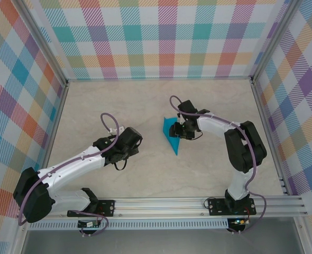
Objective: Fold a paper plane with a square sheet of paper (pick it up from the middle)
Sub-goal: Move a paper plane to the center of the table.
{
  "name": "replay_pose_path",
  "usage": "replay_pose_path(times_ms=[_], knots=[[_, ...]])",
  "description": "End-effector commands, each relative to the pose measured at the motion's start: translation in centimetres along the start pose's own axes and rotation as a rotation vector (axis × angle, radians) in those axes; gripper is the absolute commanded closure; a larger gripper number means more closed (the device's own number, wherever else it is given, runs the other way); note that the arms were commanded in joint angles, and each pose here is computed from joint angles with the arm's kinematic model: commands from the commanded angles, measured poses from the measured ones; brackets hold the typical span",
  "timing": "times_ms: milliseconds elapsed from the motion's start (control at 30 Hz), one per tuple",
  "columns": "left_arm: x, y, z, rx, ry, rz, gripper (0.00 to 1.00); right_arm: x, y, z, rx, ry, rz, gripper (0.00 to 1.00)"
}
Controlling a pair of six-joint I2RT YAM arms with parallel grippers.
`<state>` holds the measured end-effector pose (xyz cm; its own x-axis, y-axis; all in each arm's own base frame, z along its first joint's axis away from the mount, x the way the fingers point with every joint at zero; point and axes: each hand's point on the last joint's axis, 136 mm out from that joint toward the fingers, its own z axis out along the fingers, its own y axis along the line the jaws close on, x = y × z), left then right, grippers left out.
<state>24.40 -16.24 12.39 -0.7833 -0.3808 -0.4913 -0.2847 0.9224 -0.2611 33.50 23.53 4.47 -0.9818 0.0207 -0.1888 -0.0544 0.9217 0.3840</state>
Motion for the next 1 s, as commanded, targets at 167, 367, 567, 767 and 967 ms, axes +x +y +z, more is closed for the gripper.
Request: replay_pose_path(times_ms=[167,367,567,767,967], knots=[[0.5,0.5,0.7,-0.015,0.02,0.006,0.62,0.9,1.2,1.4,-0.095,0.049,-0.039,0.54],[0.5,0.4,0.7,-0.014,0.019,0.004,0.62,1.6,0.7,2.0,-0.043,0.073,-0.054,0.65],[0.5,0.5,0.7,-0.016,0.019,0.002,0.62,1.8,0.3,3.0,0.108,0.09,-0.118,0.86],[0.4,0.8,0.5,-0.022,0.01,-0.006,0.62,0.6,-0.3,1.7,0.332,0.026,-0.136,0.98],[0.3,0.8,0.6,-0.025,0.008,-0.01,0.62,0.0,-0.4,1.7,0.403,0.017,-0.091,0.99]])
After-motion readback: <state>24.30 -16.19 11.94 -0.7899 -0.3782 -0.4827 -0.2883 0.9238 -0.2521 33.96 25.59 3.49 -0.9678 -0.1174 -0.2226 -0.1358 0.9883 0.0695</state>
